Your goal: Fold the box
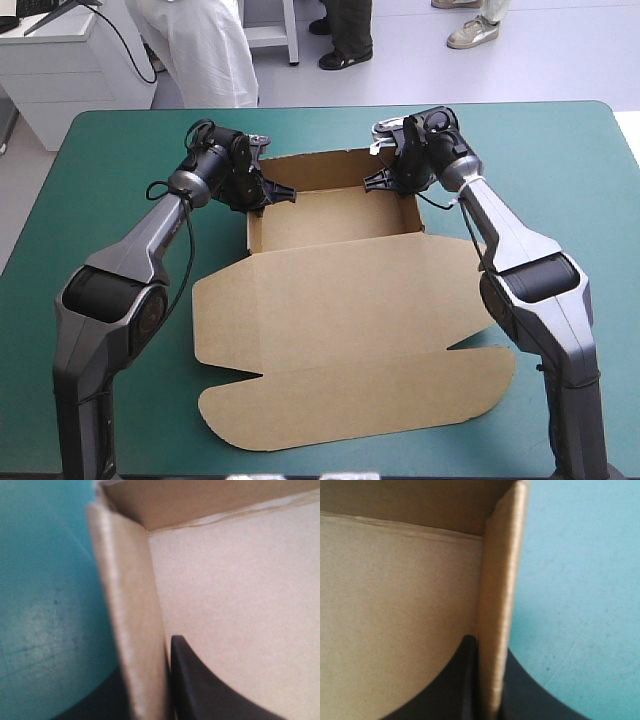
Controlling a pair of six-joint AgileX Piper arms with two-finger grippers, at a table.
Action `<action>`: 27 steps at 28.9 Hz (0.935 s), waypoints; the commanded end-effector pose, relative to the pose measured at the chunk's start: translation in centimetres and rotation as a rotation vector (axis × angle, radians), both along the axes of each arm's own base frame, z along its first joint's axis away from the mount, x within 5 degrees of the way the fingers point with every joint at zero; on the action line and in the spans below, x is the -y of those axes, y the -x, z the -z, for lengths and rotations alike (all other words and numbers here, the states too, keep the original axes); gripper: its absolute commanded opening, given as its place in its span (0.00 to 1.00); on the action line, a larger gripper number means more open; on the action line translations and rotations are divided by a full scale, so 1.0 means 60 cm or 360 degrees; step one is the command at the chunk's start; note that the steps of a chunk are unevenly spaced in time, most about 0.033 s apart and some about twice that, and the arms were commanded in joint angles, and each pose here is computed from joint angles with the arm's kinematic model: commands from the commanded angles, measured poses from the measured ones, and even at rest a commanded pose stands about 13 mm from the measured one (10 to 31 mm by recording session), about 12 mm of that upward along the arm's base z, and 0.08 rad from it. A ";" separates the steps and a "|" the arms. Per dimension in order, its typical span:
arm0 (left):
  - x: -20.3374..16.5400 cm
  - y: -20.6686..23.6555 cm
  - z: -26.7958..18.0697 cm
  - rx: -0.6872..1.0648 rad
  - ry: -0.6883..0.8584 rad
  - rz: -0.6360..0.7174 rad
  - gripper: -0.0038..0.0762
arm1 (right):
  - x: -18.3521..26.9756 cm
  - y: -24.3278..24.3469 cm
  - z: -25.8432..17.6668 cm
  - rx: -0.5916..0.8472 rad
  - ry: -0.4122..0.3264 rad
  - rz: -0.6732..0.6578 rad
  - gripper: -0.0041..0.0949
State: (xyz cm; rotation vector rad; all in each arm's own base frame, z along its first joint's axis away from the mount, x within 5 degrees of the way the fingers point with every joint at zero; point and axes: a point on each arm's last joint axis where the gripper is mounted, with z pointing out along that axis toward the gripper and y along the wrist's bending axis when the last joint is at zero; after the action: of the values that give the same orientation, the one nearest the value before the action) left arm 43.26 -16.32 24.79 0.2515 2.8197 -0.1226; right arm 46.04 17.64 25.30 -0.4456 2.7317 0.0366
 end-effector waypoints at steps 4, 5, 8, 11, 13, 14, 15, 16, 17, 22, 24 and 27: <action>0.039 0.004 -0.019 0.0123 0.0162 0.0113 0.58 | -0.006 0.001 0.000 0.0018 0.0048 -0.0195 0.21; 0.039 0.004 -0.019 0.0123 0.0162 0.0113 0.62 | -0.006 0.002 0.000 0.0011 0.0053 -0.0201 0.25; 0.039 0.006 -0.018 0.0101 0.0168 0.0107 0.68 | -0.005 0.005 0.000 -0.0018 0.0058 -0.0202 0.41; 0.042 0.008 -0.018 0.0078 0.0200 0.0098 0.68 | -0.004 0.007 -0.002 -0.0039 0.0065 -0.0201 0.50; 0.044 0.010 -0.018 0.0060 0.0228 0.0094 0.68 | -0.004 0.008 -0.005 -0.0043 0.0064 -0.0198 0.52; 0.044 0.011 -0.018 0.0052 0.0229 0.0094 0.68 | -0.004 0.007 -0.008 -0.0033 0.0059 -0.0190 0.52; 0.044 0.011 -0.018 0.0042 0.0233 0.0094 0.68 | -0.004 0.007 -0.010 -0.0028 0.0052 -0.0177 0.52; 0.045 0.013 -0.017 0.0025 0.0238 0.0086 0.68 | -0.005 0.006 -0.014 -0.0017 0.0038 -0.0153 0.52; 0.044 0.014 -0.017 0.0005 0.0239 0.0074 0.68 | -0.005 0.005 -0.018 -0.0007 0.0032 -0.0145 0.52; 0.043 0.016 -0.030 -0.0026 0.0249 0.0039 0.68 | -0.006 0.003 -0.040 0.0060 0.0005 -0.0145 0.52; 0.044 0.015 -0.042 -0.0012 0.0259 0.0032 0.68 | -0.005 0.005 -0.051 0.0085 -0.0006 -0.0141 0.52; 0.045 0.013 -0.072 0.0033 0.0279 0.0041 0.68 | -0.002 0.009 -0.068 0.0123 0.0003 -0.0139 0.52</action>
State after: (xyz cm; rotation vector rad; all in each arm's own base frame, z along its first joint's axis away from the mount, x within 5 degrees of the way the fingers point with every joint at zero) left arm 43.51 -16.99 25.43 0.2760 2.8460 -0.1821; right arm 46.31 18.27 25.38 -0.5676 2.7190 0.0299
